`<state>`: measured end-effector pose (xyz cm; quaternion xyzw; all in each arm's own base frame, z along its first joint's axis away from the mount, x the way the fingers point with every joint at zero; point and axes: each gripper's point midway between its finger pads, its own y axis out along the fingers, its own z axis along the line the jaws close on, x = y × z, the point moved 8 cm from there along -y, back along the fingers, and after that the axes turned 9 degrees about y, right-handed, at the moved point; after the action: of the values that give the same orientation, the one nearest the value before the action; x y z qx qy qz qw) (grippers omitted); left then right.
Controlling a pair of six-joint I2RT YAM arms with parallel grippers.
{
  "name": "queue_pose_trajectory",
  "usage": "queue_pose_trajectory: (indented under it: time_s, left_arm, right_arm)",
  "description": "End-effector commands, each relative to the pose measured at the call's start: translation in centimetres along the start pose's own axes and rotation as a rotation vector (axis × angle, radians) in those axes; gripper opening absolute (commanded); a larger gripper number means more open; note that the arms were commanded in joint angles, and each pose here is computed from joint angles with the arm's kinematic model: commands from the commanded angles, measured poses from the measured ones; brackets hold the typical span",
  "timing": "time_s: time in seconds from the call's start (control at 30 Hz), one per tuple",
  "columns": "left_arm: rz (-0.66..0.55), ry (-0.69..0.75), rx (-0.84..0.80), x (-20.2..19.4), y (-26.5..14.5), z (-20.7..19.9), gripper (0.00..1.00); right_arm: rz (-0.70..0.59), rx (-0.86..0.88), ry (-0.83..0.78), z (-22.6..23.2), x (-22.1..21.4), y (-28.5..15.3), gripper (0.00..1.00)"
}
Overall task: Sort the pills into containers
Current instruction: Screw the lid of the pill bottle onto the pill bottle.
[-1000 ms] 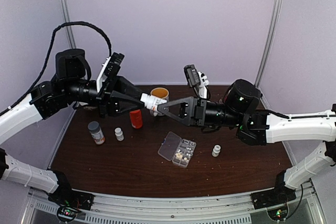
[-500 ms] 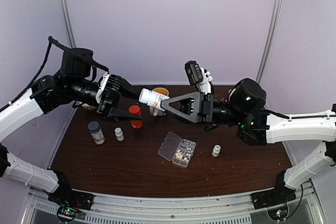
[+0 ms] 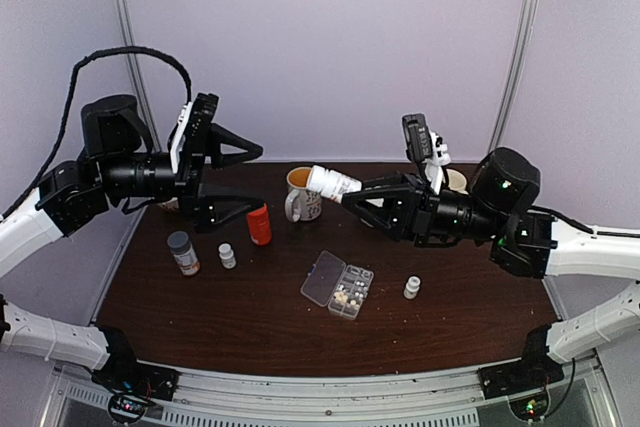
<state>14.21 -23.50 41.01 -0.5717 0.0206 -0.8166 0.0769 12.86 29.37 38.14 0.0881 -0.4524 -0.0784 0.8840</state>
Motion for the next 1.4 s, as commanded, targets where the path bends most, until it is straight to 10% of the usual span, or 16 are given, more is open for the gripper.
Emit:
queue_pose_trajectory:
  time_s: [0.0,0.23,0.53,1.37]
  left_arm:
    - [-0.008,-0.471,0.228,0.9,-1.0,2.0,0.98]
    - [-0.173,-0.735,0.081,1.5,-1.1,0.8,0.95]
    - [-0.098,-1.096,-0.015,-0.5,0.4,0.3,0.87]
    - [-0.083,-1.174,-0.116,-0.8,1.5,-0.9,0.79]
  right_arm:
    - [0.038,-0.166,-0.324,-0.4,0.1,-0.2,0.00]
    - [0.039,-0.213,-0.583,0.6,0.9,0.3,0.00]
    - [0.082,-0.256,-0.781,1.3,1.0,0.8,0.00]
    - [0.149,-0.251,-0.835,1.1,-0.3,4.3,0.00]
